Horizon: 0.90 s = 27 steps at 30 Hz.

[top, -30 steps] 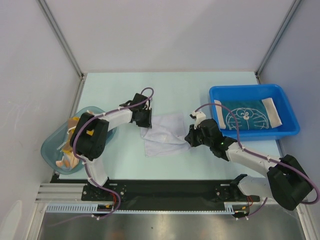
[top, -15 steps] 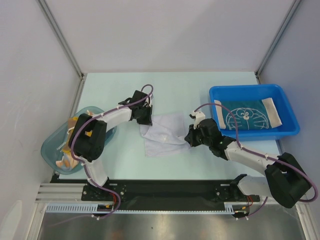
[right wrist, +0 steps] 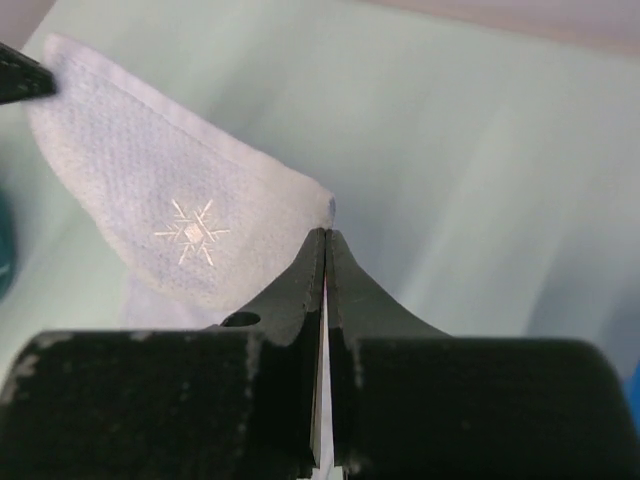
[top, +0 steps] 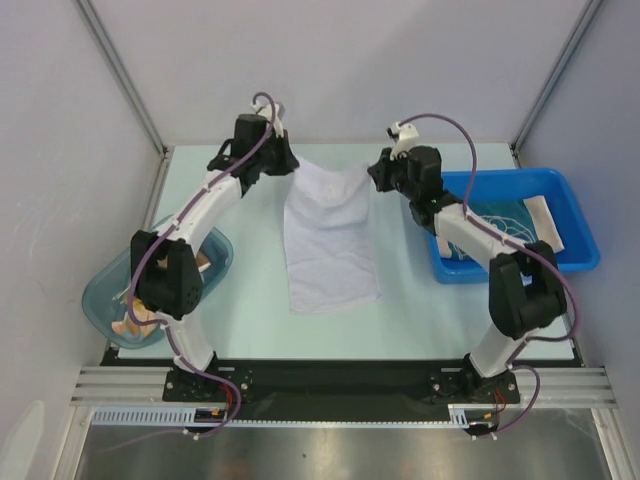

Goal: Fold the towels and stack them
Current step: Fold the towel

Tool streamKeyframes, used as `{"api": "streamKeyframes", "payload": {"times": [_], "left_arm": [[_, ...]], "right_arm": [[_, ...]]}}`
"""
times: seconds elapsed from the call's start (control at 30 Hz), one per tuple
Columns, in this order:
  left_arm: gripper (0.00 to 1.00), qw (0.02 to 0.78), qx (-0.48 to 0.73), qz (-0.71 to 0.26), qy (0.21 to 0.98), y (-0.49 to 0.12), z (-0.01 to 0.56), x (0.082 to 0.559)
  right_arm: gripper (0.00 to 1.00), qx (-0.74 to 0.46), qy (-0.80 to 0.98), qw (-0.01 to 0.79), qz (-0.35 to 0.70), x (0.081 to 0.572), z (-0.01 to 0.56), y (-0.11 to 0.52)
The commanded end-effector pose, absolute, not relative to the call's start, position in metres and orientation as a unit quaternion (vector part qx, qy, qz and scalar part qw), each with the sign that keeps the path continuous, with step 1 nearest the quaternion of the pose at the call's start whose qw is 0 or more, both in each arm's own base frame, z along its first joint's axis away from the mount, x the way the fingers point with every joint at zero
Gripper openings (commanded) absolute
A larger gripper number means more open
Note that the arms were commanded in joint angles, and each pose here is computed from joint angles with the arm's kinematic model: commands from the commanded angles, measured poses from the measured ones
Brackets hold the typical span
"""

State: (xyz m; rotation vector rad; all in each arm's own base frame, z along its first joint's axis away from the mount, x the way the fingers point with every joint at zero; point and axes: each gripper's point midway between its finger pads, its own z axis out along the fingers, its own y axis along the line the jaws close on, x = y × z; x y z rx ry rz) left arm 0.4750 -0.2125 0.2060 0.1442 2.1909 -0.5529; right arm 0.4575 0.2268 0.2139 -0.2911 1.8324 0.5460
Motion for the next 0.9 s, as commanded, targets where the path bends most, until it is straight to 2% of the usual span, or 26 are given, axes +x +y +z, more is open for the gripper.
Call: {"api": "streamKeyframes", "payload": {"times": [0.0, 0.17, 0.3, 0.6, 0.87], "left_arm": [[0.00, 0.478, 0.076, -0.233, 0.843, -0.211, 0.237, 0.508], [0.00, 0.486, 0.092, -0.246, 0.834, -0.220, 0.225, 0.529], [0.00, 0.472, 0.090, -0.235, 0.845, -0.214, 0.200, 0.519], [0.00, 0.436, 0.095, -0.244, 0.861, -0.203, 0.151, 0.456], [0.00, 0.415, 0.092, -0.246, 0.871, -0.198, 0.139, 0.404]], "right_arm": [[0.00, -0.171, 0.725, 0.626, 0.232, 0.502, 0.248, 0.241], [0.00, -0.193, 0.712, 0.633, 0.236, 0.538, 0.240, 0.245], [0.00, -0.205, 0.714, 0.626, 0.237, 0.533, 0.225, 0.245], [0.00, -0.209, 0.746, 0.583, 0.242, 0.474, 0.180, 0.228], [0.00, -0.174, 0.784, 0.539, 0.252, 0.415, 0.158, 0.217]]}}
